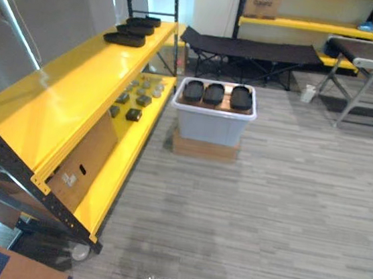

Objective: Walk over and take plastic housings, then place them on the shelf

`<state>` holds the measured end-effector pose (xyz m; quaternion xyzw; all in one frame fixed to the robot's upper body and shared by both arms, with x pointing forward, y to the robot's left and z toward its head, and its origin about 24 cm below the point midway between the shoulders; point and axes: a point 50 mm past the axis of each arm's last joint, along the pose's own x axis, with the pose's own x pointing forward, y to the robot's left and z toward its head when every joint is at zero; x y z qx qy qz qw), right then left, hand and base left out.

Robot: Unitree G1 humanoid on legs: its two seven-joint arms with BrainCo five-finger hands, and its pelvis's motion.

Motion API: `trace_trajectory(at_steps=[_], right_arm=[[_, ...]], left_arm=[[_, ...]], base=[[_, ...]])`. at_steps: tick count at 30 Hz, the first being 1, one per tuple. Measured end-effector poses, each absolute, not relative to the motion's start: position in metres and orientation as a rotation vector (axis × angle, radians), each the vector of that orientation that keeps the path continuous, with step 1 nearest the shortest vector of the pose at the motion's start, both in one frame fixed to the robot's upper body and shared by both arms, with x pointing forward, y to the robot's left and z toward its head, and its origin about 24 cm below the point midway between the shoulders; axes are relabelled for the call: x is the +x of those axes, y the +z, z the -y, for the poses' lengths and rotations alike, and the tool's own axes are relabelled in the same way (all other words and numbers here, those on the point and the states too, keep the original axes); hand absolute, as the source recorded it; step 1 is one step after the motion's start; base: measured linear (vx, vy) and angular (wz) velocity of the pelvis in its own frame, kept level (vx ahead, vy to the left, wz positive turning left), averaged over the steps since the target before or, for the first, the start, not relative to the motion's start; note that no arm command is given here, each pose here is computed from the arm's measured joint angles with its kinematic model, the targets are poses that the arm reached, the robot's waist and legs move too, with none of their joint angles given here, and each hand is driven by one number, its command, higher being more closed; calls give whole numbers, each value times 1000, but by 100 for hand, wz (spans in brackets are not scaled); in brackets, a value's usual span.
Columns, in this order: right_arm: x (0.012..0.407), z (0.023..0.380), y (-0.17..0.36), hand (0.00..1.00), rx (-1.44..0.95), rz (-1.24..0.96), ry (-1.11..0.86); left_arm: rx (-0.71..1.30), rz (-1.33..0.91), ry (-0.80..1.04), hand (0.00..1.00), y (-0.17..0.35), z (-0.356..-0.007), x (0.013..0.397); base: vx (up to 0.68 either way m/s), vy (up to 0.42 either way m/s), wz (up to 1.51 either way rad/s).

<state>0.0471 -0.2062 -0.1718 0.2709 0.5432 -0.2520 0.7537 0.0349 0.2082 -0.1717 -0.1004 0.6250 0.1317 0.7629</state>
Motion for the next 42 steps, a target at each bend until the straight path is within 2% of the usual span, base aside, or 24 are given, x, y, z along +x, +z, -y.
trace_trajectory(at_steps=[5,11,22,31,42], right_arm=[[70,191,-172,0,625,-1163,-505],[78,193,-170,0,618,-1147,-499],[75,193,-171,0,592,-1178,-474],[74,192,-171,0,592,-1178,-452],[77,197,-169,0,532,-1119,-444]], left_arm=[[-205,-1335,269,0,-170,-214,44],[-220,-1326,239,0,-170,-210,49],[-228,-1320,250,0,-170,-209,50],[-336,-1287,351,0,-171,-209,45],[-201,-1296,258,0,-170,-211,50]], base=[[75,-2,1],[-15,-2,0],[-25,4,1],[2,0,0],[22,3,0]])
